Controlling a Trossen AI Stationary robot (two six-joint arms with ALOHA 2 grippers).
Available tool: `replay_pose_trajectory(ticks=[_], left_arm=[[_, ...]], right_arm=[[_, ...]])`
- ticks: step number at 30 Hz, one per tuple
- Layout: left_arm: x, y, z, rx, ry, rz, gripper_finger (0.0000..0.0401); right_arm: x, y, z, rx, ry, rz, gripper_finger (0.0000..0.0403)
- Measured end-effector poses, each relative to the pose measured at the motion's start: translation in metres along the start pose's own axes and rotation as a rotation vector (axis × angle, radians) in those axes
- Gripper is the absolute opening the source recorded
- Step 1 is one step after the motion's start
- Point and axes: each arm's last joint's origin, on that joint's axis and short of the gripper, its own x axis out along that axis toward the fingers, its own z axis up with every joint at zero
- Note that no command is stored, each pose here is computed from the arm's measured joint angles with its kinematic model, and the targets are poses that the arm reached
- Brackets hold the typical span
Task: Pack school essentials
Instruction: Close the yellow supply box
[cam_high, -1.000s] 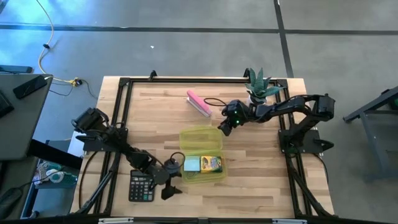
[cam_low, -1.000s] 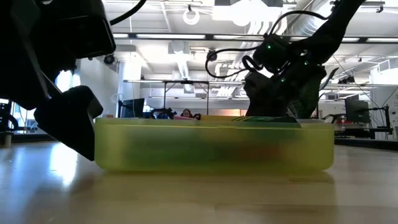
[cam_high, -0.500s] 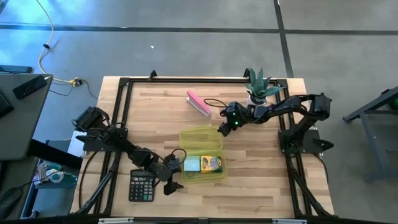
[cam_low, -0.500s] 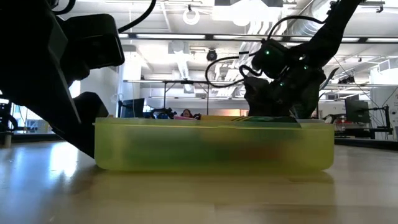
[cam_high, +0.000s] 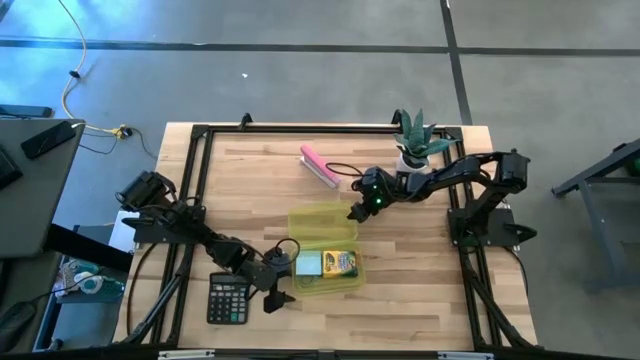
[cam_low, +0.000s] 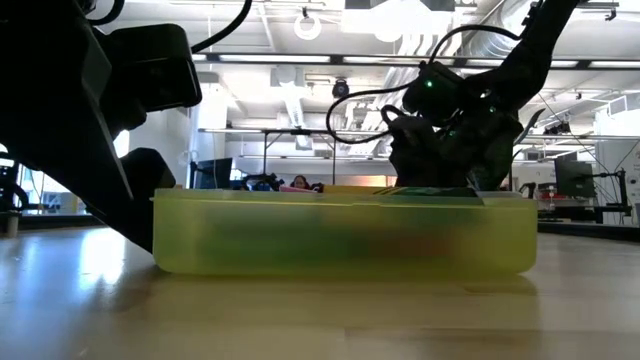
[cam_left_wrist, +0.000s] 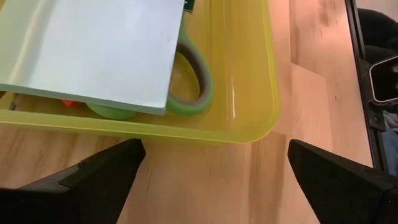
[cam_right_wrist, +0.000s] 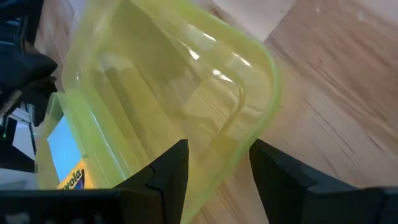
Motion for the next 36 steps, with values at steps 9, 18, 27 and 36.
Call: replay_pose_trajectory(ticks=[9,18,27,36], left_arm=[[0.0,0.0,0.0,0.0,0.002,0.005,0.04],[0.0,0.001,-0.001,0.0,0.003,0.008,0.04],[0.0,0.002,-0.002,-0.014,0.016,0.024,0.04],[0.0,0.003,-0.002,-0.013,0.016,0.032,0.04]], right_arm=[[-0.001,0.002,0.0,-0.041,0.006,0.016,0.0161],[-0.003,0.004,0.0,-0.078,0.022,0.05,0.0161],[-0.014,0.021,-0.001,-0.135,-0.006,0.109,0.0161],[-0.017,0.04,-0.014,-0.221,0.013,0.146,0.0161]])
